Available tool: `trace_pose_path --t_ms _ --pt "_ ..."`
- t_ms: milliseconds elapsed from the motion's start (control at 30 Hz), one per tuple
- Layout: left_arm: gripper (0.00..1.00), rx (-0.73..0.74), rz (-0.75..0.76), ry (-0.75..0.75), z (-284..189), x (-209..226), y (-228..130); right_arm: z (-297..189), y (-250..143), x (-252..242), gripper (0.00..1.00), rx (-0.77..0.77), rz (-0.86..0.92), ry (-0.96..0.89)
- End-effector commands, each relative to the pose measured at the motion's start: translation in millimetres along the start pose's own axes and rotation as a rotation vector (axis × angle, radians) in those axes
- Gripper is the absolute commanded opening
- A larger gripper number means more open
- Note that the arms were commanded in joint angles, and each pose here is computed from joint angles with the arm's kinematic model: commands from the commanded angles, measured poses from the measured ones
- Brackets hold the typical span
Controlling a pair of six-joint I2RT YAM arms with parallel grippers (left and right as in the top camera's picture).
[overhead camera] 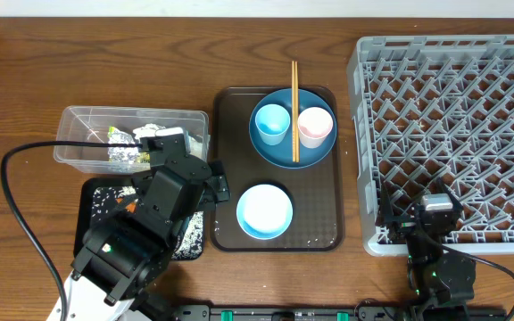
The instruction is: Sort waste into correct bins and load items into the dishwasher rack
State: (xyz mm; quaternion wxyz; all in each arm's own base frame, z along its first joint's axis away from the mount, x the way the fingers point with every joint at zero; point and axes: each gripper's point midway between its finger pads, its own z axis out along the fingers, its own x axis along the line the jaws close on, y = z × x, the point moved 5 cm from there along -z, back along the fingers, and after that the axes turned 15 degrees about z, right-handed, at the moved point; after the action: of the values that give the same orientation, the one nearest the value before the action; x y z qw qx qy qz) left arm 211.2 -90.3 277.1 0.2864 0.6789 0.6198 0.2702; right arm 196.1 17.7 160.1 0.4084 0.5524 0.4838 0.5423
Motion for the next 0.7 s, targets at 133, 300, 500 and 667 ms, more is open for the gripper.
trace_pose_path --t_ms 133,300,500,667 --pt "0.98 -0.007 0.002 0.021 -0.5 3.0 2.5 0.0 -0.6 -2.1 0.99 0.001 -0.005 -0.013" --pt "0.98 -0.007 0.002 0.021 -0.5 3.0 2.5 0.0 -0.6 -2.1 0.99 0.001 -0.005 -0.013" --pt "0.98 -0.007 0.002 0.021 -0.5 3.0 2.5 0.0 -0.6 -1.0 0.99 0.002 0.002 -0.004" --pt "0.98 -0.007 0.002 0.021 -0.5 3.0 2.5 -1.5 3.2 4.0 0.99 0.01 0.217 0.029"
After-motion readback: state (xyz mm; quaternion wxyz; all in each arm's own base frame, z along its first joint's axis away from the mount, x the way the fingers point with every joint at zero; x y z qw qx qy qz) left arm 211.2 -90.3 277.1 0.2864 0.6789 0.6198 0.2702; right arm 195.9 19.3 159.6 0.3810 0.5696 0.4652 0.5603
